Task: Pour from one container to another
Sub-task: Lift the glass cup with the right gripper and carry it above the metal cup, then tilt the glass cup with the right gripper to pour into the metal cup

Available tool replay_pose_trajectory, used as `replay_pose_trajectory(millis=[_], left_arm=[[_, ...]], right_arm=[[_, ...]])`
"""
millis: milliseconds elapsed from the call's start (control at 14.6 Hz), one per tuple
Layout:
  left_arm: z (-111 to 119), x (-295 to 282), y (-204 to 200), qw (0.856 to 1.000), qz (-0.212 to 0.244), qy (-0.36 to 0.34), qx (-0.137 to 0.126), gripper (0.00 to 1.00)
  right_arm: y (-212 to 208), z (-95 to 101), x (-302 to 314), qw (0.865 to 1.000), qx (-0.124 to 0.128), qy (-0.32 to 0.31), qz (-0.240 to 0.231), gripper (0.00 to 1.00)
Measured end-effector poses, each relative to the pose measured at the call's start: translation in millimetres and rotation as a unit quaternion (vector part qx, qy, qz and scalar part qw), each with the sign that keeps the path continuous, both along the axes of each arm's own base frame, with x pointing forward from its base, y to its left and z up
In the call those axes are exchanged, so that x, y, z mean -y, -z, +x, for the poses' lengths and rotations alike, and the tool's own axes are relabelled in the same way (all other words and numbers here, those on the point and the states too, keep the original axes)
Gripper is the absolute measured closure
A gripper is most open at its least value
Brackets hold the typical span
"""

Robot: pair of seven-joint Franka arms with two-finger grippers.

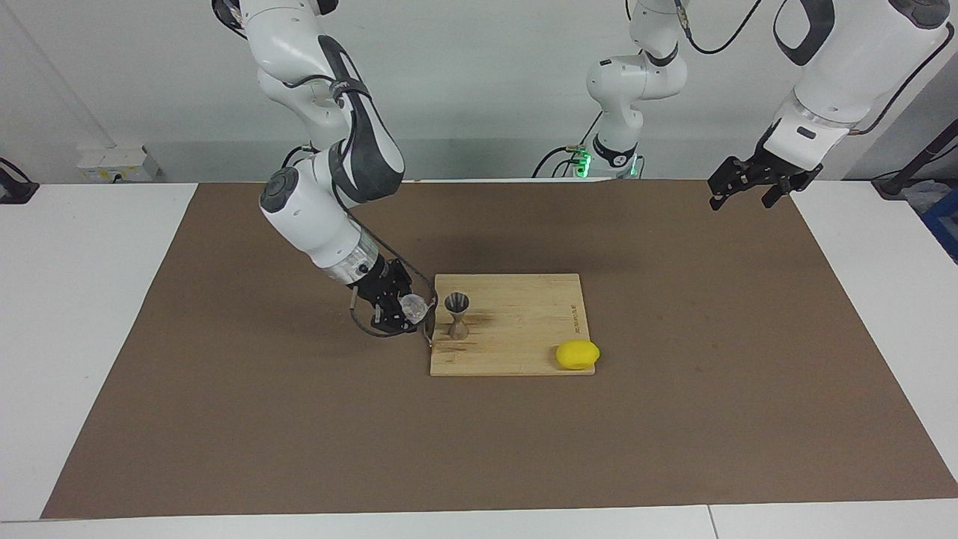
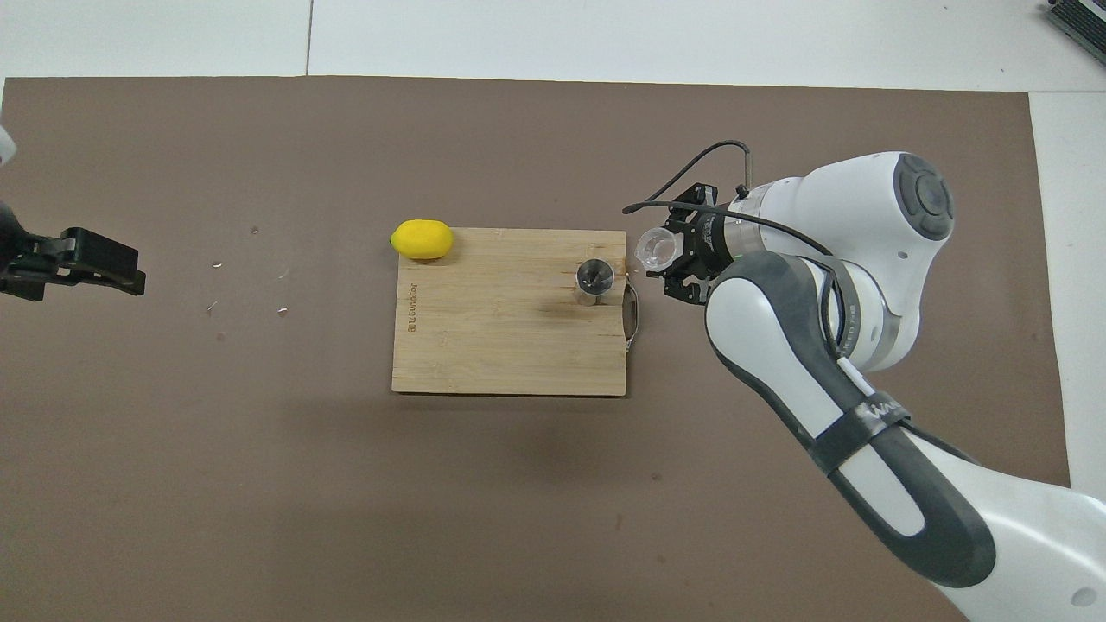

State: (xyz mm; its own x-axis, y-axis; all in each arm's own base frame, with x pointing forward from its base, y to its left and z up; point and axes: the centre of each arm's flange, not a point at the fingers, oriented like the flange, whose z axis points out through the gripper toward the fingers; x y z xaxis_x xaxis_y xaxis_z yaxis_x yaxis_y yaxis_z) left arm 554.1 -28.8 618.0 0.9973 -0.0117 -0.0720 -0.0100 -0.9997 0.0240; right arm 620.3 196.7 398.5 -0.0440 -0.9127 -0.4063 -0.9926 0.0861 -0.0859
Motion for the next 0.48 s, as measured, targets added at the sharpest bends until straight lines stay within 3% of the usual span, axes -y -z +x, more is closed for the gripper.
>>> replay_pose_trajectory(millis=[480], left_arm=[[0.0, 0.0, 0.0, 1.000, 0.000, 0.000, 0.000, 0.00]], right_arm=[[-10.0, 1.2, -25.3, 0.999, 0.013, -0.020, -0.023, 0.49]])
